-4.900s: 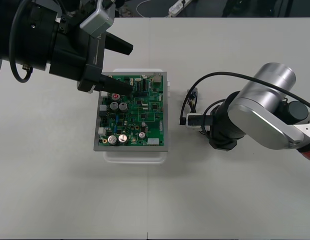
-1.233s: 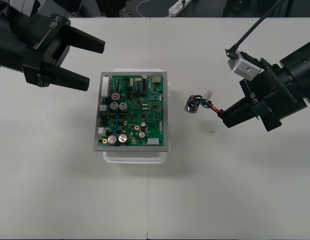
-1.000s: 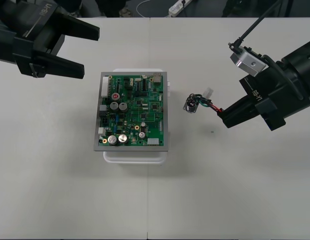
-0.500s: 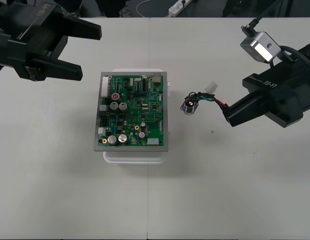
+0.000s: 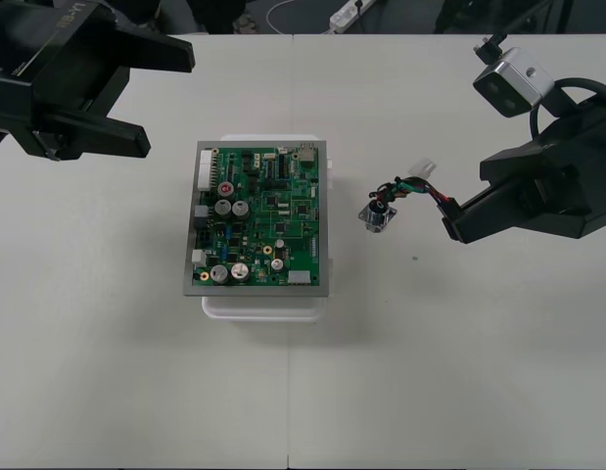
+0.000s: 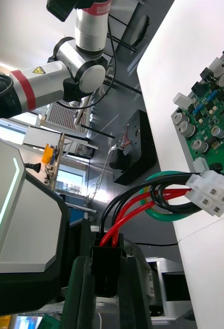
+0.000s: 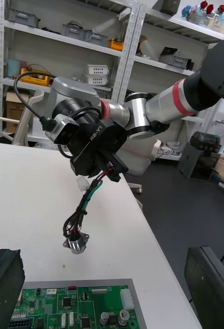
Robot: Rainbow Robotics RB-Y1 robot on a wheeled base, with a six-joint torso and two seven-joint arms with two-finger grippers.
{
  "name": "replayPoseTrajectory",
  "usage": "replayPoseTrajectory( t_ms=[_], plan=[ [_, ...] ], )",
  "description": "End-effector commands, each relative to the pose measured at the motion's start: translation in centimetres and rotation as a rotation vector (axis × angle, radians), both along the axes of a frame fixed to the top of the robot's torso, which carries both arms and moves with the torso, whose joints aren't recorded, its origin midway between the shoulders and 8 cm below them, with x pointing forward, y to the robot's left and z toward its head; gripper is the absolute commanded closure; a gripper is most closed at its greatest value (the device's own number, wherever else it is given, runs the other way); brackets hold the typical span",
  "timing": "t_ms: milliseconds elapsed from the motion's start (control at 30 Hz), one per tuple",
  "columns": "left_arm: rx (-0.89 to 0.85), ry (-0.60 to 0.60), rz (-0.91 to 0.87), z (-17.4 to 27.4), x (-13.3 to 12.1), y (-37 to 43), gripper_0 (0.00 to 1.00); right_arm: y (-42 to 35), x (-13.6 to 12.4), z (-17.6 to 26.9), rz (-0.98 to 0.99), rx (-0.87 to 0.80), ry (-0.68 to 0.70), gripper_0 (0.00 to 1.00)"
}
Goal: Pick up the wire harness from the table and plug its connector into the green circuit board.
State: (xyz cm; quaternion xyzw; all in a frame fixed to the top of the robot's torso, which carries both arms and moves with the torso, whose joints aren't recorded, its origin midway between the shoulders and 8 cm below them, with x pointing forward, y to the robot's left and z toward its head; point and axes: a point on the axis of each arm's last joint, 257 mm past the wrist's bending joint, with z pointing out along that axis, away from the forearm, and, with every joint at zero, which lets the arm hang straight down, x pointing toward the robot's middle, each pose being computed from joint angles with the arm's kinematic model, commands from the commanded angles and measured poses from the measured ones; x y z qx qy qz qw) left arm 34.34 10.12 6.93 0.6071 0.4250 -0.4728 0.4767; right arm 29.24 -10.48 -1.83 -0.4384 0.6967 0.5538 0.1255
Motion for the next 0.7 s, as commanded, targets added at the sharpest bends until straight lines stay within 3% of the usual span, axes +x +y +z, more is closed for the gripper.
replayPoseTrajectory(
  t_ms=[33,167,700],
  plan=[
    [-0.038,-0.057,-0.032,-0.3,-1.0,0.7,0.08,-1.4,-0.1,0.9,-0.038,-0.003,0.036,1.00],
    [-0.048,-0.060,-0.033,-0.6,-1.1,0.9,0.08,-1.3,-0.8,1.7,-0.045,0.003,0.134,1.00],
    [-0.095,-0.043,-0.055,-0.6,-2.0,1.4,0.09,-1.3,-2.0,2.1,-0.022,0.039,0.175,1.00]
  ],
)
